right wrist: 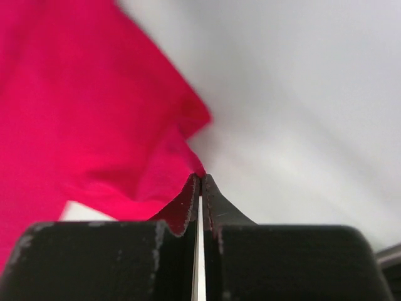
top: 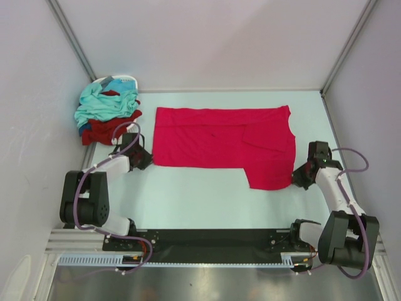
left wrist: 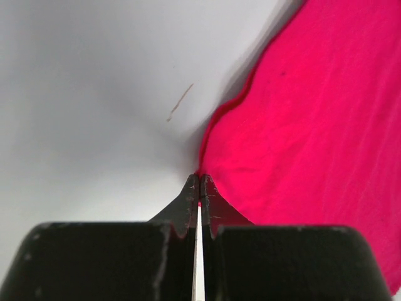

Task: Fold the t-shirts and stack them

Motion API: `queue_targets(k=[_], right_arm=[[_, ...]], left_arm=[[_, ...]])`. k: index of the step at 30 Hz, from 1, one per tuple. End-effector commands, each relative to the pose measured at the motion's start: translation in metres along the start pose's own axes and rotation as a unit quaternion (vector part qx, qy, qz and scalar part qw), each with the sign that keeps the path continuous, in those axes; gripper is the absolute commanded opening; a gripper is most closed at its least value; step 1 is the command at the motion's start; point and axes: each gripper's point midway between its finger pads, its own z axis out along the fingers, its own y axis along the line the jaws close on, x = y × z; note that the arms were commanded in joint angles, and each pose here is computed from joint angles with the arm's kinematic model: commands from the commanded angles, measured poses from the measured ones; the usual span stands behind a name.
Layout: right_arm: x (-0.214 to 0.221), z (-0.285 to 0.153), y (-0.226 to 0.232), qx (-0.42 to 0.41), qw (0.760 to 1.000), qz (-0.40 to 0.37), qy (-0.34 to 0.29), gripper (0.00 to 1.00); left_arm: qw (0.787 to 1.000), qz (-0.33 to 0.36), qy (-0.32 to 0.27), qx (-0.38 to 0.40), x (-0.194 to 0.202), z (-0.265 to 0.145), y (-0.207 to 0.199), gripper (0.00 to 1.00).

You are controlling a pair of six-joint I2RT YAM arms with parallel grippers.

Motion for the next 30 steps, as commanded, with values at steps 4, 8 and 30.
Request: queue_targets(k=[4, 8, 30], right_arm=[[-0.077, -0.034, 0.067, -0.081, 0.991, -0.011, -0.108, 0.00], [-0.104, -0.036, 0.096, -0.110, 0.986, -0.012, -0.127, 0.00], [-0.193, 0.020, 0.191, -0.143, 0.977, -0.069, -0.142, 0.00]], left_arm=[[0.999, 0.004, -0.023, 0.036, -0.029, -0.011, -0.040, 0.00], [0.999, 0.001, -0.023, 0.037, -0.034, -0.009, -0.047, 0.00], [0.998, 0.011, -0.051, 0.024, -0.083, 0.024, -0.090, 0.00]])
